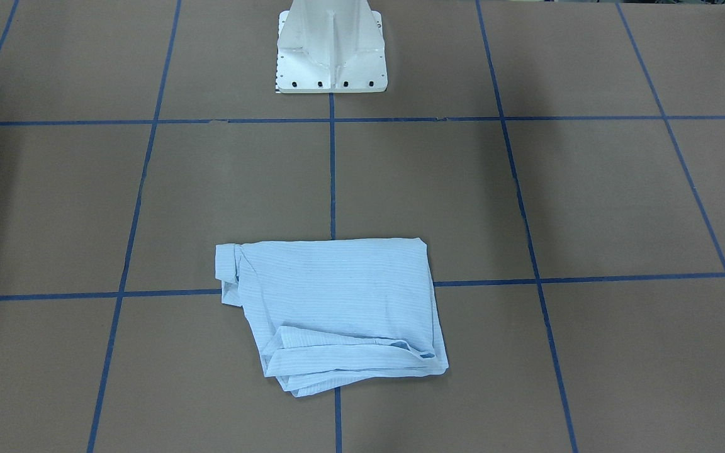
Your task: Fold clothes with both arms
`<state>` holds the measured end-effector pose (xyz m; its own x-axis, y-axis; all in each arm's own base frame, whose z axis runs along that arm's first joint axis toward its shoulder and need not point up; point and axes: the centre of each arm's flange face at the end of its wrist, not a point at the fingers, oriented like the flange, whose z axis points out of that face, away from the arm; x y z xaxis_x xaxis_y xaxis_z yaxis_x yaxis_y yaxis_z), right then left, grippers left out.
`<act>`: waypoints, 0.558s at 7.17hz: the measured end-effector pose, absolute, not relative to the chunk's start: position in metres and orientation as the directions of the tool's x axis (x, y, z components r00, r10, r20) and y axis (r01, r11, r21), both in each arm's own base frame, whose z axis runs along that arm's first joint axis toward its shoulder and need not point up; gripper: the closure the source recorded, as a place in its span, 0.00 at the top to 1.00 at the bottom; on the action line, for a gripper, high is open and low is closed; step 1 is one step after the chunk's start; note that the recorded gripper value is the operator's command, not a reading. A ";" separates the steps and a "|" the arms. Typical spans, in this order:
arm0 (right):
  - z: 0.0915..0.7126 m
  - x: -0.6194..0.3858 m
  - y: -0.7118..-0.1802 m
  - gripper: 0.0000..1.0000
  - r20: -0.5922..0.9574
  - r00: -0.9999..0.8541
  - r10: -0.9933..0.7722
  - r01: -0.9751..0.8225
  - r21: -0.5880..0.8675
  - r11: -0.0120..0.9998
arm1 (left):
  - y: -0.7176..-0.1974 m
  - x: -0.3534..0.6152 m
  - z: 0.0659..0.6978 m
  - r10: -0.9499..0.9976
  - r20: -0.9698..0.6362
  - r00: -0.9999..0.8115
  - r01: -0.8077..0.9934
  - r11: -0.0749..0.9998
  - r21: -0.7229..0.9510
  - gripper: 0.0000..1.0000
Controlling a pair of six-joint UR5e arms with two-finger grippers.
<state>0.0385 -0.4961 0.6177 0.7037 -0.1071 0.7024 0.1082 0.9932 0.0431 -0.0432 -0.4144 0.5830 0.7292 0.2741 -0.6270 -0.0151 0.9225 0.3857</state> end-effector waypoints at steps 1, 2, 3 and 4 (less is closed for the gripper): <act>0.629 0.036 -0.497 1.00 0.705 0.702 -0.102 0.116 0.028 0.993 | -0.414 -0.044 0.592 0.274 -0.628 0.728 -0.016 0.923 0.385 1.00; 0.635 0.034 -0.499 1.00 0.706 0.701 -0.103 0.118 0.028 0.993 | -0.414 -0.046 0.595 0.271 -0.629 0.729 -0.013 0.924 0.383 1.00; 0.642 0.034 -0.502 1.00 0.707 0.700 -0.103 0.115 0.030 0.993 | -0.415 -0.048 0.600 0.272 -0.623 0.733 -0.016 0.923 0.384 1.00; 0.644 0.033 -0.505 1.00 0.706 0.699 -0.112 0.115 0.043 0.992 | -0.416 -0.055 0.613 0.287 -0.609 0.739 -0.035 0.920 0.391 1.00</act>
